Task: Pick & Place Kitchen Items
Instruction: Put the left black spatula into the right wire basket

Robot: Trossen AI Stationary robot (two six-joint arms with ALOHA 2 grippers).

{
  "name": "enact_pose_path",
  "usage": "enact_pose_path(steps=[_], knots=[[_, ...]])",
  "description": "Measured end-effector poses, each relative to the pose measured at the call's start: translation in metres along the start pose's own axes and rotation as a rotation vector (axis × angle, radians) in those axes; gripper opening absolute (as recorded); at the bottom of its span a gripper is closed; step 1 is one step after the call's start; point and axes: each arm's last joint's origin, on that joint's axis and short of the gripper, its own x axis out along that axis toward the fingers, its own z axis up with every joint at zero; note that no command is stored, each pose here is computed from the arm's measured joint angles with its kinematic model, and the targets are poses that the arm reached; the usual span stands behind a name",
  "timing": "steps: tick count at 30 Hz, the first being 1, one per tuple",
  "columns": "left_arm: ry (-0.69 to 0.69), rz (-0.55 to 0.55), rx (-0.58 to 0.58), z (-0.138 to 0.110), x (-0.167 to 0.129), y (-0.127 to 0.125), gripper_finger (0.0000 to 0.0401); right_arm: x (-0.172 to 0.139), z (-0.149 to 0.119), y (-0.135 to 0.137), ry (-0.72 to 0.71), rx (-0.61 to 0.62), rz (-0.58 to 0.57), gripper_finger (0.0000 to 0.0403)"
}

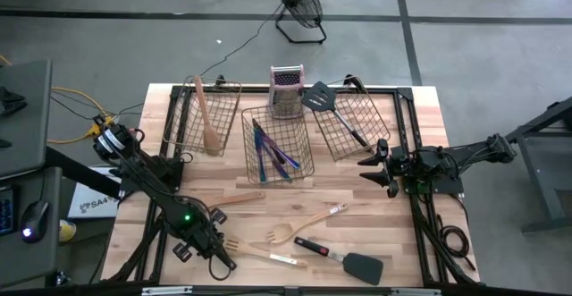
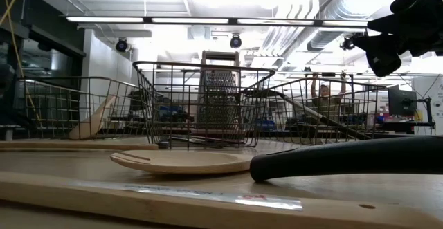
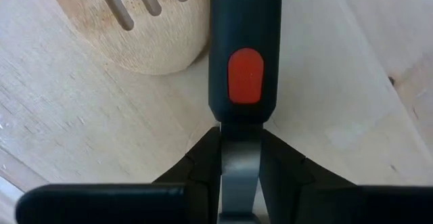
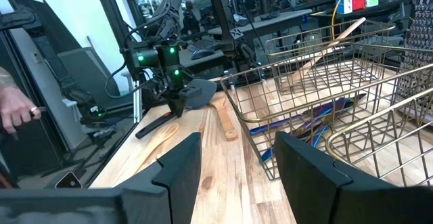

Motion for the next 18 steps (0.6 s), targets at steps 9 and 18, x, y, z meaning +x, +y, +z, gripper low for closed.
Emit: enact_pose_path(steps=[9,18], knots=[[-0.028,-0.022,-0.006,0.008,-0.02,-0.005,0.0069,0.0,0.0,0.0,0.0,0.0,0.0,0.018],[-0.039,-0.019,-0.016,0.01,-0.047,-0.009,0.0069,0.0,0.0,0.0,0.0,0.0,0.0,0.018]])
